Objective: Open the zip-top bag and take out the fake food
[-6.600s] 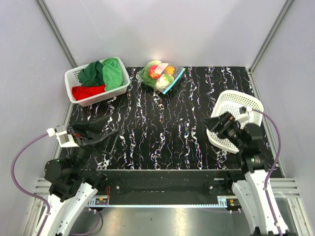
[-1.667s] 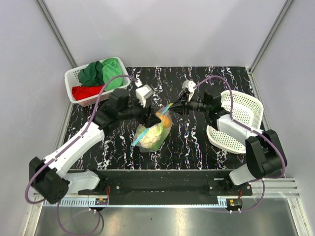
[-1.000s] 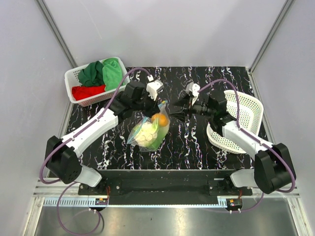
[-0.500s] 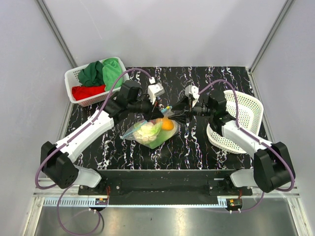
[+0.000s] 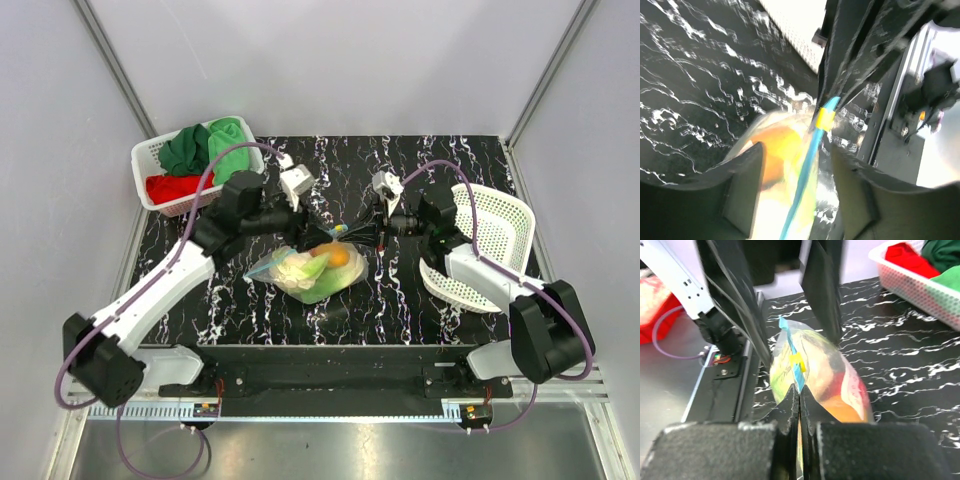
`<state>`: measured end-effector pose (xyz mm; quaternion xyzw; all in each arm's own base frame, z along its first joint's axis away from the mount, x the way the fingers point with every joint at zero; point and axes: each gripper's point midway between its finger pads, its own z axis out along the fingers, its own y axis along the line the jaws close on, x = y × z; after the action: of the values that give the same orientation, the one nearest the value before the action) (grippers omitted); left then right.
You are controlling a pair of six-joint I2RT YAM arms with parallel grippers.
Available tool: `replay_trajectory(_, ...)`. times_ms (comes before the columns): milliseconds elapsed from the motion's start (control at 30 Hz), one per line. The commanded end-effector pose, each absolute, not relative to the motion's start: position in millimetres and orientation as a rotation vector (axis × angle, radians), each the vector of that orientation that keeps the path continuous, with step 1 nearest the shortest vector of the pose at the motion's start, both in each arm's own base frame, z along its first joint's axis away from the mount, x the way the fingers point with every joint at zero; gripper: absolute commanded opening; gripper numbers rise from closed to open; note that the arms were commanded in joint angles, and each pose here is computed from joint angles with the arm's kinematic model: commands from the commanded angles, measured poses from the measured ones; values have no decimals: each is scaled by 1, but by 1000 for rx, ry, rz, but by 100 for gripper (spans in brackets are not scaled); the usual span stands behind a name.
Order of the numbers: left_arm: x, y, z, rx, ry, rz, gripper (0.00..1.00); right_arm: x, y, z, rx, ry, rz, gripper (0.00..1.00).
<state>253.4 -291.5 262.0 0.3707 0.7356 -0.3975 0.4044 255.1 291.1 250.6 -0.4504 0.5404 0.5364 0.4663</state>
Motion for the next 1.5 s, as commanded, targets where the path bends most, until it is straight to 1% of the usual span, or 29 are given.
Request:
replay_trajectory(0, 252, -287, 329, 793, 1585, -1044, 59, 246, 295, 268, -1107, 1289, 1383, 0)
replay_trajectory(33, 253, -287, 330, 792, 1583, -1038, 50, 246, 294, 267, -1100, 1302, 1389, 0)
replay_trajectory(100, 256, -286, 327, 808, 1586, -1007, 45, 246, 295, 267, -1089, 1317, 1397, 0)
replay_trajectory(133, 256, -285, 325, 815, 1579, -1001, 44, 246, 295, 267, -1090, 1321, 1404, 0)
replay_trajectory(300, 250, -293, 323, 890, 1530, -1026, 50, 245, 296, 265, -1096, 1346, 1422, 0)
replay_trajectory(333, 251, -295, 322, 900, 1526, -1026, 52, 245, 295, 266, -1094, 1337, 1415, 0)
replay_trajectory(367, 255, -297, 318, 896, 1543, -1022, 56, 246, 295, 267, -1089, 1337, 1413, 0)
replay_trajectory(467, 256, -299, 314, 900, 1561, -1036, 61, 246, 295, 269, -1090, 1332, 1419, 0)
replay_trajectory(667, 254, -306, 312, 908, 1545, -1083, 61, 246, 295, 269, -1089, 1334, 1422, 0)
replay_trajectory(800, 255, -309, 309, 911, 1547, -1097, 57, 246, 296, 269, -1083, 1333, 1425, 0)
replay_trajectory(1033, 252, -313, 298, 933, 1567, -1113, 57, 247, 296, 269, -1071, 1337, 1427, 0)
replay_trajectory(1100, 254, -313, 297, 928, 1575, -1110, 56, 246, 296, 269, -1070, 1333, 1429, 0)
replay_trajectory(1133, 256, -313, 295, 921, 1587, -1103, 49, 248, 296, 268, -1060, 1340, 1427, 0)
replay_trajectory(1200, 260, -313, 290, 915, 1614, -1089, 41, 249, 296, 266, -1053, 1347, 1428, 0)
replay_trajectory(1233, 262, -313, 288, 912, 1623, -1083, 34, 248, 296, 266, -1051, 1347, 1433, 0)
replay_trajectory(1333, 262, -315, 286, 919, 1631, -1087, 24, 246, 296, 267, -1036, 1324, 1446, 0)
replay_trajectory(1367, 263, -315, 284, 920, 1638, -1087, 17, 246, 296, 269, -1027, 1316, 1441, 0)
replay_trajectory(1467, 263, -313, 277, 926, 1662, -1074, 0, 248, 294, 272, -997, 1307, 1421, 0)
